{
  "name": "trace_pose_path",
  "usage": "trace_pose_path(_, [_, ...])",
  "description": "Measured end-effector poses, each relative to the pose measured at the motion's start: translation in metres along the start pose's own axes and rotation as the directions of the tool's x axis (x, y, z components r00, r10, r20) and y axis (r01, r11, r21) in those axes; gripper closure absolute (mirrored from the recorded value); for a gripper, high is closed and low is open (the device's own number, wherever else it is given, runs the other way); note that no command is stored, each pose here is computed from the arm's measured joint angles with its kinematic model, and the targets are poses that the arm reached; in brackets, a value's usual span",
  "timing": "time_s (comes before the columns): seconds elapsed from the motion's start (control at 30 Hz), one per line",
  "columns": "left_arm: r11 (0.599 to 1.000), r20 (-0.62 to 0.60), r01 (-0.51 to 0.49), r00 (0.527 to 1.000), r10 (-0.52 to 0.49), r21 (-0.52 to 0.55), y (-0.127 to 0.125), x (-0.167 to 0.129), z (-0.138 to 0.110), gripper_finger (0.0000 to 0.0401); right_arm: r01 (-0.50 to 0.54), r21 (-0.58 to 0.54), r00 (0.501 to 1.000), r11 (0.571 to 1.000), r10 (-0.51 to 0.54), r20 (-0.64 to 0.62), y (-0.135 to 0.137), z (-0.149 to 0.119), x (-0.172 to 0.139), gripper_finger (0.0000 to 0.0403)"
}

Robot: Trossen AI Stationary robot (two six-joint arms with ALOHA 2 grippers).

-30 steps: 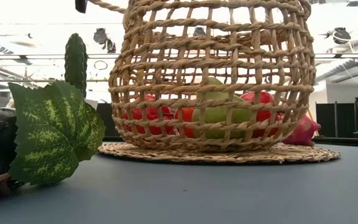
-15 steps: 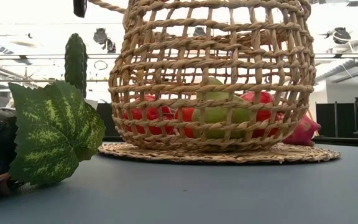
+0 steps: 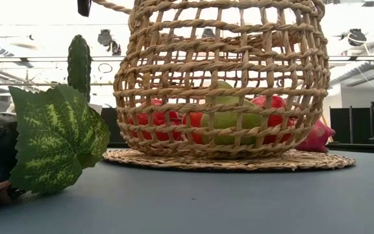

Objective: Build produce basket
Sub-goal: Put the light green pear into the brown basket

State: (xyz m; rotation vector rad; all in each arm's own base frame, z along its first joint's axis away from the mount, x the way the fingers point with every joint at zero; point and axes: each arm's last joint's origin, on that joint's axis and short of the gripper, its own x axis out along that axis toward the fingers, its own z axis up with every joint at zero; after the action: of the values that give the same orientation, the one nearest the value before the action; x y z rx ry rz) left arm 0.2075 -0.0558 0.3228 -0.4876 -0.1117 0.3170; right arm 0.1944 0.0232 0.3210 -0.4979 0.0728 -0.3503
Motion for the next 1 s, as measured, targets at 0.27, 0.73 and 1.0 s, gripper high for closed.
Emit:
trace_pose_path(0.27, [0.973,0.001,-0.002,1.0,0.002,0.233,0.0,0.0,0.0,0.0189,-0.01,-0.02,1.0,1.0,0.01,-0.018,0.001,-0.002,0.0,0.0403])
trace_pose_path(0.73, [0.927,0.046,-0.008,0.999,-0.01,0.375,0.0,0.001,0.005,0.0189,-0.027,-0.025,0.999,0.999,0.026,-0.047,0.003,-0.005,0.0,0.0403])
trace_pose_path(1.0, [0.913,0.08,0.027,0.995,-0.065,0.407,-0.014,0.007,0.045,0.0189,-0.03,-0.013,0.998,0.999,0.029,-0.055,0.0,-0.005,-0.004,0.0403])
